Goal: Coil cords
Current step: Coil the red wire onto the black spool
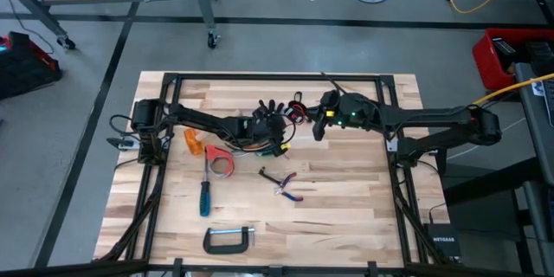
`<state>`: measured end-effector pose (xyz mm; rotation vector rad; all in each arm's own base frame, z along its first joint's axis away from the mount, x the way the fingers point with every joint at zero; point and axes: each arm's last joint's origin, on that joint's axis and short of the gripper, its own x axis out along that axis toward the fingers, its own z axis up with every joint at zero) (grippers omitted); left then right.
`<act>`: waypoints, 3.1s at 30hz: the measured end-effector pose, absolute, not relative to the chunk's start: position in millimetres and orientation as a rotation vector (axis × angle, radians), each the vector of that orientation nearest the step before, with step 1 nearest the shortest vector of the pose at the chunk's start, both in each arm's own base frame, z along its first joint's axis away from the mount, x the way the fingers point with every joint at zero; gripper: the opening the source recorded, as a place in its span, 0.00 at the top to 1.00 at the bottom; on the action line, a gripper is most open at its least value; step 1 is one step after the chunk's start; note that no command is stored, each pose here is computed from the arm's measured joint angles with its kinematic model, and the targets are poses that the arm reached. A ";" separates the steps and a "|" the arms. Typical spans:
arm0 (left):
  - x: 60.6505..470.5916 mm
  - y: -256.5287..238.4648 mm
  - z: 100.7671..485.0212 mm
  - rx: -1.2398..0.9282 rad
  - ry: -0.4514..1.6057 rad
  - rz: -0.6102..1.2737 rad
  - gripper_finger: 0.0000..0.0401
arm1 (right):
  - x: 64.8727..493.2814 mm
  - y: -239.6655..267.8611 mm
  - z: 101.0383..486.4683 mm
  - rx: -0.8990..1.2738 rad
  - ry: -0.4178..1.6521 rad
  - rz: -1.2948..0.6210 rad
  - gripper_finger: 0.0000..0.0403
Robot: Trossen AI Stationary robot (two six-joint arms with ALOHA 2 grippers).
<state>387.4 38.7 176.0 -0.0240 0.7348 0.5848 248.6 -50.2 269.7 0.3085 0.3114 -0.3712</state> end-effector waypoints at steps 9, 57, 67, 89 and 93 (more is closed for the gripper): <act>389.2 39.0 178.2 -0.035 0.703 0.587 0.69 | 244.4 -49.4 275.8 0.307 0.284 -0.366 1.00; 381.9 57.0 216.2 -0.415 0.556 0.512 1.00 | 290.9 -62.9 183.1 0.367 0.569 -0.611 1.00; 383.8 41.0 216.1 -0.422 0.560 0.483 1.00 | 303.8 -74.1 192.1 0.408 0.360 -0.604 1.00; 381.4 24.8 215.5 -0.283 0.578 0.587 1.00 | 249.7 -83.9 256.2 0.425 0.337 -0.418 1.00; 380.8 27.2 214.5 -0.273 0.584 0.593 1.00 | 237.1 -77.9 261.5 0.433 0.393 -0.360 1.00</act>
